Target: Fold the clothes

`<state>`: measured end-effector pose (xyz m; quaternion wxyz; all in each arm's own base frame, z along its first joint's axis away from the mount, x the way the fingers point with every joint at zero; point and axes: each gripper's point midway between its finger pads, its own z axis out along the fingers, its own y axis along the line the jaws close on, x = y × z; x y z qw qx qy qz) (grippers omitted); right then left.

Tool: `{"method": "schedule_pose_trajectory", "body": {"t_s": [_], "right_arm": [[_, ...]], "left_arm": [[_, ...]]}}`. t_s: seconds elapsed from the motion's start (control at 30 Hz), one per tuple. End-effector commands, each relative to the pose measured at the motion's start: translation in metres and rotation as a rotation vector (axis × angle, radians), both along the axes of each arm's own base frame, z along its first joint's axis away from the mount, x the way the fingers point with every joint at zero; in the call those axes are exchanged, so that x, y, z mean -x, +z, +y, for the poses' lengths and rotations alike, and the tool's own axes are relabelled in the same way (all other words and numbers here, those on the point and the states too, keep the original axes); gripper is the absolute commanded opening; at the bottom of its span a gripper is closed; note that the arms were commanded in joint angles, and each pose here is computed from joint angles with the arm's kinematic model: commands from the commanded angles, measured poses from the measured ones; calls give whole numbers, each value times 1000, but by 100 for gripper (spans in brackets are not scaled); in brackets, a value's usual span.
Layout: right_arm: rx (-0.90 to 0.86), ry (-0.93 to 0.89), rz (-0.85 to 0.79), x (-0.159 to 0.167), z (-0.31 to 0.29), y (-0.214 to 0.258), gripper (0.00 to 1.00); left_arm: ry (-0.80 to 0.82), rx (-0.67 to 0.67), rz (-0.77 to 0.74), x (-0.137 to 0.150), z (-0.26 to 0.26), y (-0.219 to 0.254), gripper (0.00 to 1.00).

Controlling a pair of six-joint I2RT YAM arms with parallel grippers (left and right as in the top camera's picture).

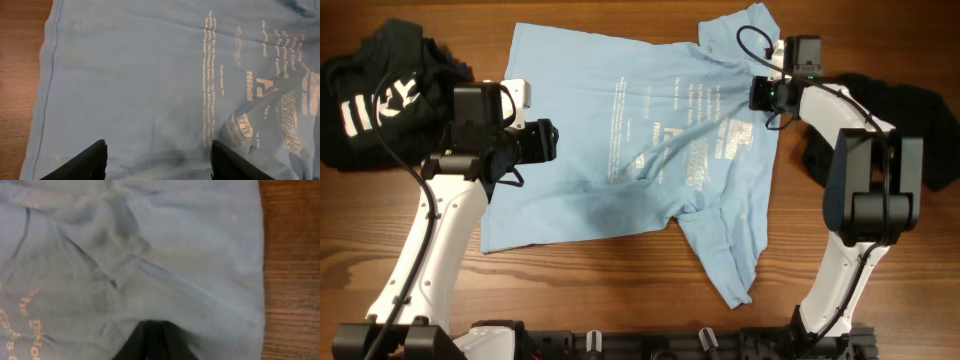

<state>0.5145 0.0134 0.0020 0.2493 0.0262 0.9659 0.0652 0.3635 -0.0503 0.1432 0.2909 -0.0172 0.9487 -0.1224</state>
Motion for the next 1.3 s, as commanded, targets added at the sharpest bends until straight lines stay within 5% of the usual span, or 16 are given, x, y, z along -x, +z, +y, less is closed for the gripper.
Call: {"method": "schedule_pose_trajectory", "body": {"t_s": [0.0,0.07,0.13,0.53,0.7,0.83,1.03,1.27], "right_arm": [[74,-20,67,0,-18,-8,60],[70,-18,90,-3,-18,8,85],[57,-3,113,-4,-15,28,99],[-279,72,170,34,42,155,100],[-278,52,274,78,42,176,94],[-172,35,321,132,49,213,91],[-76,-29,377,178,70,215,93],[-41,-69,556,225,90,144,92]], "left_arm": [[10,-2,0,-3,0,1,66],[11,-2,10,-1,1,-1,66],[11,-3,27,3,1,-3,67],[101,51,199,34,1,-20,71],[150,106,252,50,-3,-16,67],[363,64,296,85,21,0,79],[481,40,328,115,43,9,90],[569,37,373,123,65,-1,88]]}}
